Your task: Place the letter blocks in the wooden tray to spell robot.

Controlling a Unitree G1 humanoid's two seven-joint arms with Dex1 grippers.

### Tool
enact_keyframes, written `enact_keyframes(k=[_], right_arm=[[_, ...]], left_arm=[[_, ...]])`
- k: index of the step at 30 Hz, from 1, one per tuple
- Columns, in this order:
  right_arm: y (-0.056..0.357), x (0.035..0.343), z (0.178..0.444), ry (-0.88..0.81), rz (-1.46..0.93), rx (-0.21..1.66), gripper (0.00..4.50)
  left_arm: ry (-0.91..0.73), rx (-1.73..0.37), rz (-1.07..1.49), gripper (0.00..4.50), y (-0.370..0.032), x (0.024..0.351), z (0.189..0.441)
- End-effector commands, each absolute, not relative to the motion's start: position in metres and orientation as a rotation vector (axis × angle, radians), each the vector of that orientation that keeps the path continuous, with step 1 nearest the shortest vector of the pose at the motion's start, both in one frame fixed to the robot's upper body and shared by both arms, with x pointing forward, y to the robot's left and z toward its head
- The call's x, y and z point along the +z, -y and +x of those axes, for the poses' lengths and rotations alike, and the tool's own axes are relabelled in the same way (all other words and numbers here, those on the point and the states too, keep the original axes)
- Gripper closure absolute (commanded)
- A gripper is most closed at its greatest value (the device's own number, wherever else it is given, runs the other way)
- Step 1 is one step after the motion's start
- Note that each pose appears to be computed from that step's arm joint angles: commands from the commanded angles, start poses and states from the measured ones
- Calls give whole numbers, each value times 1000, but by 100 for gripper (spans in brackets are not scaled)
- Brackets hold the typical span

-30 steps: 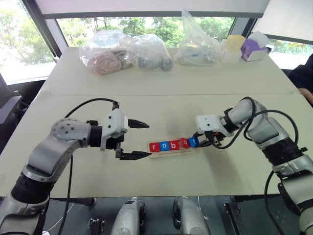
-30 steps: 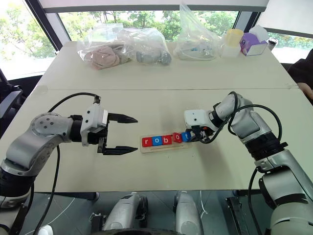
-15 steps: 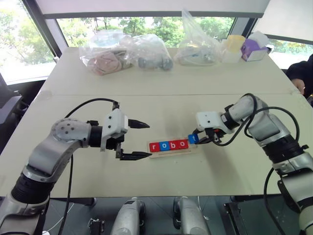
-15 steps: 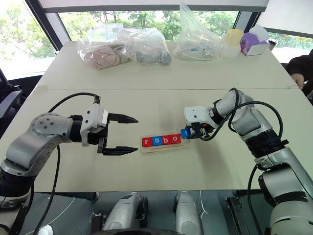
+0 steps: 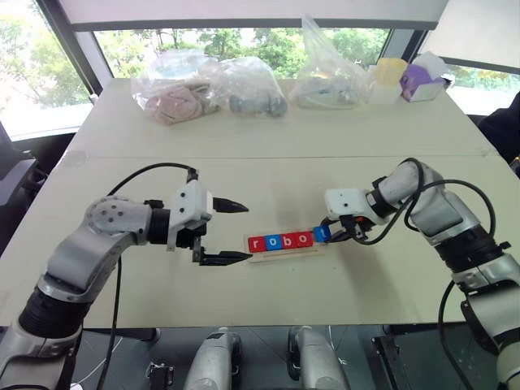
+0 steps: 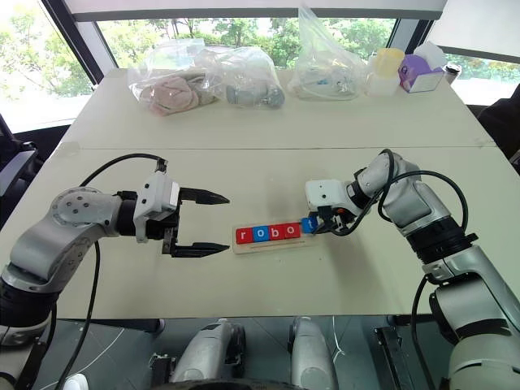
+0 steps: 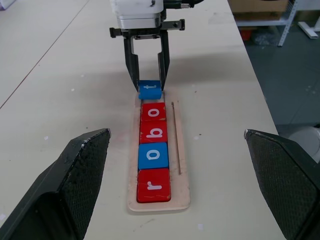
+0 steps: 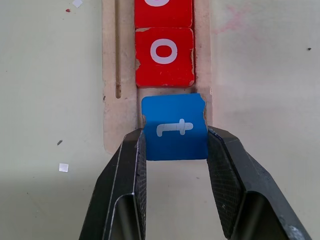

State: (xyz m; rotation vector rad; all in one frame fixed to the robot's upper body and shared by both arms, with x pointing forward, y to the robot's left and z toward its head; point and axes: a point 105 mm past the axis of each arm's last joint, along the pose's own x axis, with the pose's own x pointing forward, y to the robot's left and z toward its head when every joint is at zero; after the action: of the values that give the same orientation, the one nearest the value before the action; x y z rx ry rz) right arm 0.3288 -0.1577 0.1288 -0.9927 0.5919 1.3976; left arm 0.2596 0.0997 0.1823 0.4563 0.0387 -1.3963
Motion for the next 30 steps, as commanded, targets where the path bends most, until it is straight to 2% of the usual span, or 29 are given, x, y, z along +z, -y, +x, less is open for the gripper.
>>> enact_keyframes(k=[1, 15, 16, 17, 21, 25, 30], right_arm=[[155, 133, 329, -581, -988, 1402, 338], [151, 130, 328, -594, -980, 1426, 338], [150, 130, 328, -593, -979, 1429, 232], [149, 131, 328, -590, -980, 1429, 198], [147, 133, 329, -579, -983, 1427, 3], [145, 146, 327, -551, -967, 1427, 3], [153, 173, 339, -472, -953, 1301, 3]], left_arm=[[6, -1396, 476, 0, -99, 192, 257], [9, -1387, 479, 0, -99, 192, 256], [9, -1387, 479, 0, -99, 192, 256], [9, -1387, 479, 0, -99, 192, 256], [8, -1387, 479, 0, -99, 192, 256], [7, -1390, 479, 0, -99, 192, 256], [7, -1394, 478, 0, -98, 192, 256]])
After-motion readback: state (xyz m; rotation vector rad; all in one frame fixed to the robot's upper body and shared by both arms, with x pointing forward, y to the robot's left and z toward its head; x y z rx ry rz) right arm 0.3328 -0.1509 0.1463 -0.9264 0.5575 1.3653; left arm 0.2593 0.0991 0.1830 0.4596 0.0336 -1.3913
